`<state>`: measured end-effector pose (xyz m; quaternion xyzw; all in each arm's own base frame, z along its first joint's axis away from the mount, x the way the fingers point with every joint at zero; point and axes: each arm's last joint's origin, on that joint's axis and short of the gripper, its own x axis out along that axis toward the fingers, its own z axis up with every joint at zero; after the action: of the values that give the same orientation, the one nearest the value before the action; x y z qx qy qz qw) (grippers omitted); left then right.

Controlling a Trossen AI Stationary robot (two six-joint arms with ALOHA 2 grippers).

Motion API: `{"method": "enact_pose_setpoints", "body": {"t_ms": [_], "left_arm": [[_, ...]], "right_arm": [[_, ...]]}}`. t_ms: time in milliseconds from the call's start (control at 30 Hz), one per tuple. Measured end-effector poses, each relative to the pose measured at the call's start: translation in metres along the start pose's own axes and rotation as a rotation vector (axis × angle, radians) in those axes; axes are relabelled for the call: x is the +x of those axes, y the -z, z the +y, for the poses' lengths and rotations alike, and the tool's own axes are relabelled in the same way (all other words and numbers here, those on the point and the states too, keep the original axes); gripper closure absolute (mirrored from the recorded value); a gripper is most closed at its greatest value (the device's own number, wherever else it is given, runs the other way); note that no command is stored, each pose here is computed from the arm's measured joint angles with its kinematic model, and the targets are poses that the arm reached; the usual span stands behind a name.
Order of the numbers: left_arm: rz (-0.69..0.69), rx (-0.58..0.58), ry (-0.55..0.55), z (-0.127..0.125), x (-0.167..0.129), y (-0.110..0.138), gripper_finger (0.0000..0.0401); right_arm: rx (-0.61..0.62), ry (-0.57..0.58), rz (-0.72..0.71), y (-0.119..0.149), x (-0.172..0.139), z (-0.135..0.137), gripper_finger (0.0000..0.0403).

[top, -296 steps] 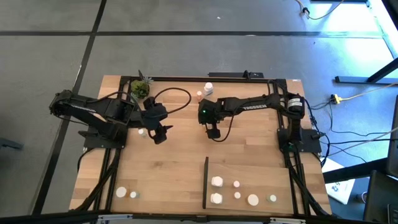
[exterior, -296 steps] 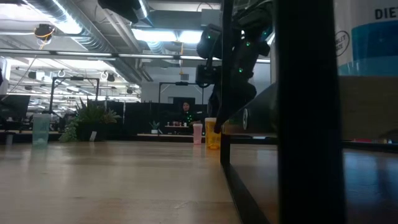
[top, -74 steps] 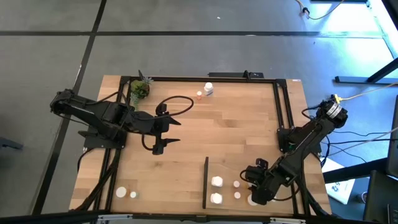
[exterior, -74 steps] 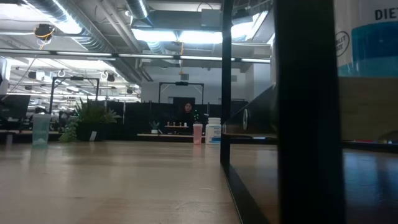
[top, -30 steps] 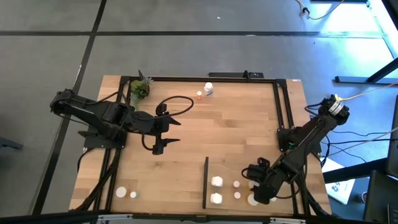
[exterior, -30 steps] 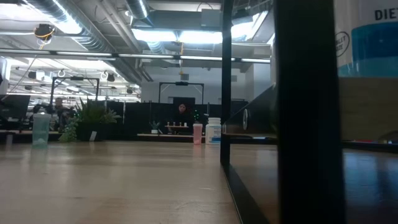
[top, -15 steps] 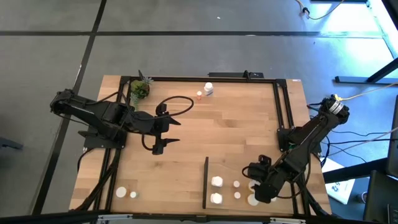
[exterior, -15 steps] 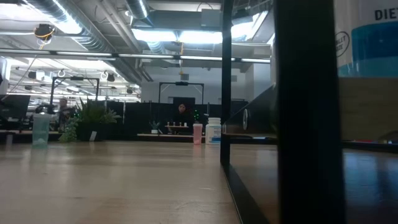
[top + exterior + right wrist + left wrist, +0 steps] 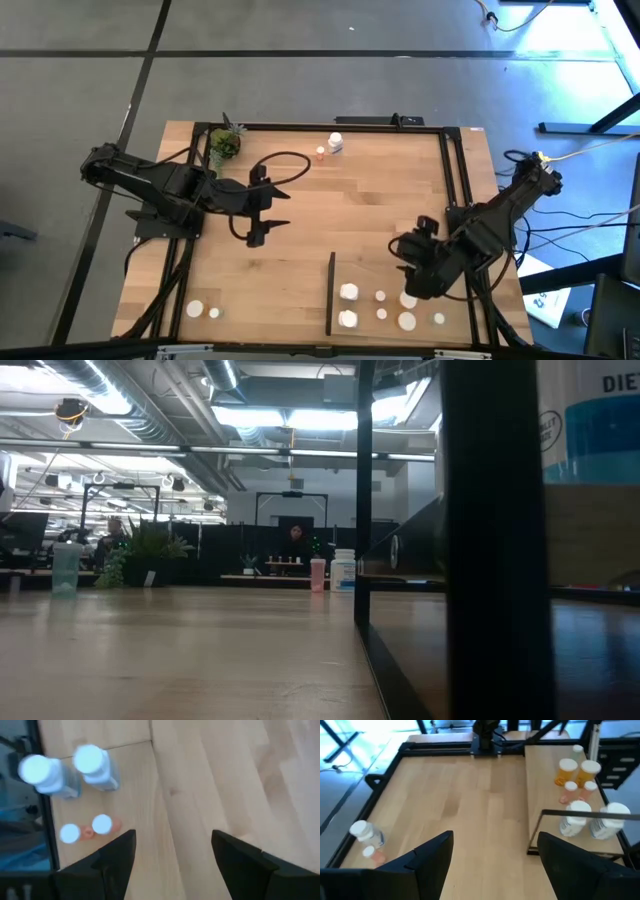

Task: Pick and place medicine bottles onto shelf by color
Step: Put the top white pill bottle on the shelf

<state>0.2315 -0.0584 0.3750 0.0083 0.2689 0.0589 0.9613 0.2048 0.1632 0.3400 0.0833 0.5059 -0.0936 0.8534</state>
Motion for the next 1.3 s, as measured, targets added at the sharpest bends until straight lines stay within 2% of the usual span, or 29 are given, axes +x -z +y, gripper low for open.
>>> {"method": "enact_pose_setpoints", "body": {"t_ms": [100,200,433,633,733,833,1033,1300], "left_arm": [[-0.012,-0.010,-0.018,0.002,-0.003,-0.001,0.0118],[-0.015,-0.038,-0.030,0.003,-0.006,0.000,0.0118],[-0.031,-0.155,-0.059,0.012,-0.015,-0.001,0.0118],[-0.023,-0.190,-0.126,0.032,-0.028,-0.014,0.0118],[0.031,-0.225,-0.179,0.044,-0.034,-0.016,0.0118],[0.081,-0.309,-0.238,0.055,-0.040,-0.016,0.0118],[0.282,-0.513,-0.358,0.066,-0.036,0.003,0.0118],[0.481,-0.891,-0.489,0.075,-0.026,0.020,0.0118]], "right_arm": [[-0.075,-0.022,-0.036,-0.014,-0.010,-0.004,0.0142],[-0.091,-0.022,-0.061,-0.026,-0.015,-0.011,0.0142],[-0.136,0.069,-0.024,-0.044,-0.015,-0.037,0.0142],[-0.162,0.122,-0.036,-0.067,-0.015,-0.064,0.0142],[-0.179,0.143,-0.045,-0.077,-0.014,-0.077,0.0142],[-0.189,0.137,-0.062,-0.088,-0.011,-0.091,0.0142],[-0.264,0.017,-0.086,-0.106,-0.007,-0.110,0.0142],[-0.368,0.037,-0.081,-0.111,-0.005,-0.127,0.0142]]}}
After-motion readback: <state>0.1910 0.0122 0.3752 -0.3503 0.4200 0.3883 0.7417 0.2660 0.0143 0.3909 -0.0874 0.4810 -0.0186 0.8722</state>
